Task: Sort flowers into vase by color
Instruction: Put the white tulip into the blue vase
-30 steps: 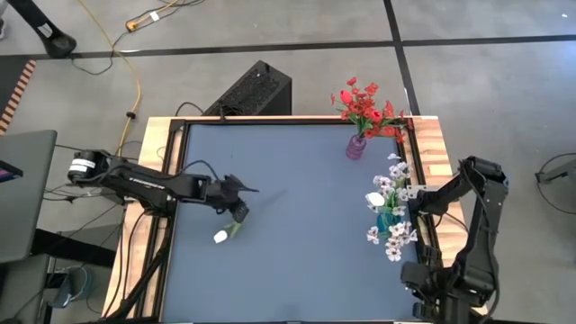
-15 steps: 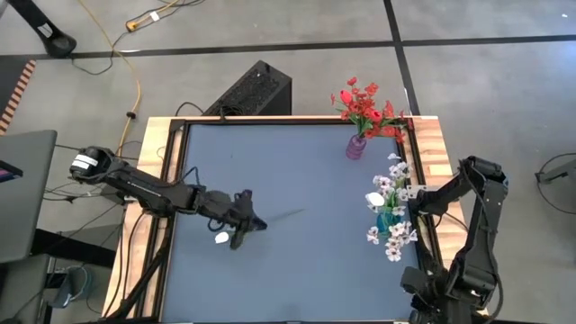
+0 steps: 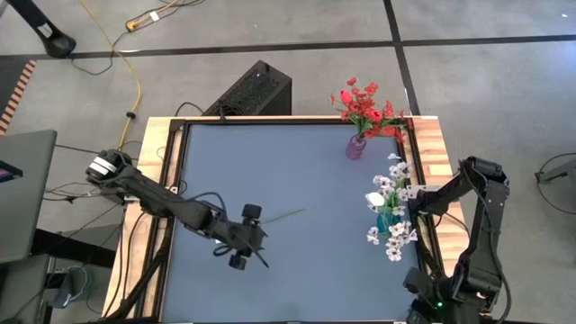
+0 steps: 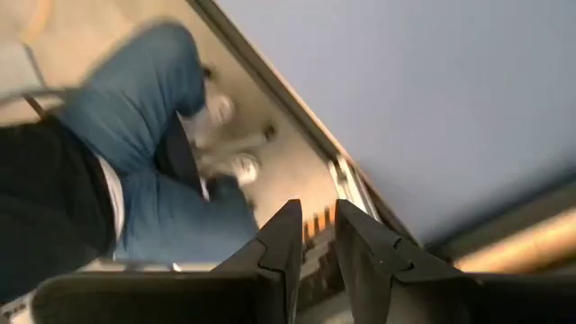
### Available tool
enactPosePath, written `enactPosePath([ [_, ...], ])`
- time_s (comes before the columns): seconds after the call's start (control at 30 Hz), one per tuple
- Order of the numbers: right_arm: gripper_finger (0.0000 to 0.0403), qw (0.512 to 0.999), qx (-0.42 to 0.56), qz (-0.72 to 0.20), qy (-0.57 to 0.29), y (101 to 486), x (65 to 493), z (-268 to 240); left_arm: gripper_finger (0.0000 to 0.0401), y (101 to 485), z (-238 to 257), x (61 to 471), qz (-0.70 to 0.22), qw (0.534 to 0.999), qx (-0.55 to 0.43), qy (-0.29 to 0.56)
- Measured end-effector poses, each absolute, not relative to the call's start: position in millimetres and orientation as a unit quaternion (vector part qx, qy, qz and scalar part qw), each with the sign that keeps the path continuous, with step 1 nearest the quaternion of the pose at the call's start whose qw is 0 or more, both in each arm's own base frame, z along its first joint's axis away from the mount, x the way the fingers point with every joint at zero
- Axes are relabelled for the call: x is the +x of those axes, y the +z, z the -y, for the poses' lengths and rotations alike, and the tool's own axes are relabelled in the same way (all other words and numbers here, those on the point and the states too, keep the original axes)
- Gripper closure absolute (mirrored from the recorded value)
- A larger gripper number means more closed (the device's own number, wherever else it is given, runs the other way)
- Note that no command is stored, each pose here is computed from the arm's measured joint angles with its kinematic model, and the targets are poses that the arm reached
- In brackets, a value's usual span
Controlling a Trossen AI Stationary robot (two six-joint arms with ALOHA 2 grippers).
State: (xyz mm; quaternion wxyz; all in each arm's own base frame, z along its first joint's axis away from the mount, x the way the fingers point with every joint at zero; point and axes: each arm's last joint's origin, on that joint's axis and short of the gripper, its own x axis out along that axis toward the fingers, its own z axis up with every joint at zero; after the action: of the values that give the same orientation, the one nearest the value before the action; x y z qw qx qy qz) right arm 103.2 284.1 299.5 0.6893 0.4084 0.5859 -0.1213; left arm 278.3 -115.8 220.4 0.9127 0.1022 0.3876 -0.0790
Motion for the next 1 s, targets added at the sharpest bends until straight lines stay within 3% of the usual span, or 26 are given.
enactPosePath([
  [0.13,0.0305,0.732,0.386,-0.549,-0.118,293,108,-287,0.0214,212,117,272,-0.426,0.895,0.117,-0.056],
  [0.3,0.0305,0.751,0.338,-0.556,-0.115,277,116,-296,0.0215,198,112,263,-0.442,0.888,0.125,-0.011],
  [0.63,0.0305,0.763,0.292,-0.565,-0.116,239,124,-320,0.0216,164,92,251,-0.468,0.880,0.030,0.072],
  [1.0,0.0305,0.772,0.277,-0.558,-0.127,213,130,-334,0.0216,137,71,245,-0.447,0.890,-0.051,0.072],
])
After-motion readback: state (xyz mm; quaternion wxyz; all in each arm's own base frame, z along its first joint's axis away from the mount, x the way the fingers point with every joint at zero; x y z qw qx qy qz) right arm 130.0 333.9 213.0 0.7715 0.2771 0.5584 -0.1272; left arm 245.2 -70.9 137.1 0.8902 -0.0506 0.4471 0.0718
